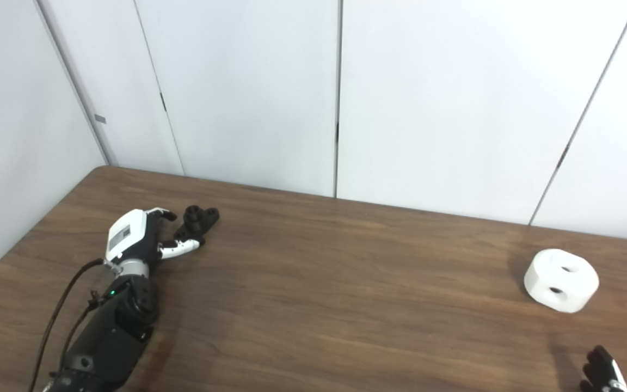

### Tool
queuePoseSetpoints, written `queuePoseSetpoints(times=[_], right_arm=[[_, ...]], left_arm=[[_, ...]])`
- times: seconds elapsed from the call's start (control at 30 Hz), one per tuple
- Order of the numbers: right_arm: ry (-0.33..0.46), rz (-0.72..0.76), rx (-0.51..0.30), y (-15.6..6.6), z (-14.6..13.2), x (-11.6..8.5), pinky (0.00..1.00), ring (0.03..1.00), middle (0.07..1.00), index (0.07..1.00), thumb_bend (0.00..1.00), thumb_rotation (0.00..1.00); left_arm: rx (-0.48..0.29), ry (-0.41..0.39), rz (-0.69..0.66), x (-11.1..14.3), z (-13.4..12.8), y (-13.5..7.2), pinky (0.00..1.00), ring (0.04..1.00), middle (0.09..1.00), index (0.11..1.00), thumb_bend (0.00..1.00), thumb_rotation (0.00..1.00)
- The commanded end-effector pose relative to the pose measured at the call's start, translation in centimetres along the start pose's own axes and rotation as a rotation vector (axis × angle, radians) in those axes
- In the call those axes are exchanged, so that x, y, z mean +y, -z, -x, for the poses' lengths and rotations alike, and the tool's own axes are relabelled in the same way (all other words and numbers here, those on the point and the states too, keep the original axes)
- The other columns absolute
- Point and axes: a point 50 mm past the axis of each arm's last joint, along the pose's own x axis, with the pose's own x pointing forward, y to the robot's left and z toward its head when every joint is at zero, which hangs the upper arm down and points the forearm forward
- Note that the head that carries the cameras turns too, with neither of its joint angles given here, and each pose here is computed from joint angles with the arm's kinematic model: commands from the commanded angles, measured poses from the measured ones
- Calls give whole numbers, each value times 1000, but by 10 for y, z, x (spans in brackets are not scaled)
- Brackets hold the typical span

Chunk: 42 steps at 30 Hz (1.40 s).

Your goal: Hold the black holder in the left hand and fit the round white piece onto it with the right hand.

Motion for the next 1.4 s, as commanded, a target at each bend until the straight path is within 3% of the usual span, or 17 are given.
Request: queuePoseSetpoints(times=[0.0, 0.33, 0.87, 0.9, 0.97, 1.37], right_arm=[[11, -24, 98, 21, 22, 6, 1000, 1000, 1000, 1000, 770, 1000], [7, -28, 98, 20, 23, 7, 1000, 1000, 1000, 1000, 741, 1000], [4, -18, 100, 19, 24, 6, 1000, 1000, 1000, 1000, 748, 1000], [5, -18, 100, 19, 24, 6, 1000, 1000, 1000, 1000, 749, 1000], [3, -21, 100, 18, 24, 6, 1000, 1000, 1000, 1000, 748, 1000], [2, -31, 94, 18, 23, 7, 1000, 1000, 1000, 1000, 725, 1000]], left_arm=[[-48, -40, 32, 15, -10, -23, 910, 920, 872, 732, 848, 378], [-50, -35, 46, 14, -10, -26, 913, 920, 868, 711, 829, 347], [-30, -52, 63, 11, -11, -20, 896, 896, 818, 550, 777, 204], [-29, -54, 65, 11, -11, -20, 903, 899, 817, 514, 626, 130], [-32, -61, 58, 11, -11, -19, 913, 900, 813, 495, 549, 89], [-38, -99, 40, 7, -10, -14, 803, 858, 761, 485, 518, 45]])
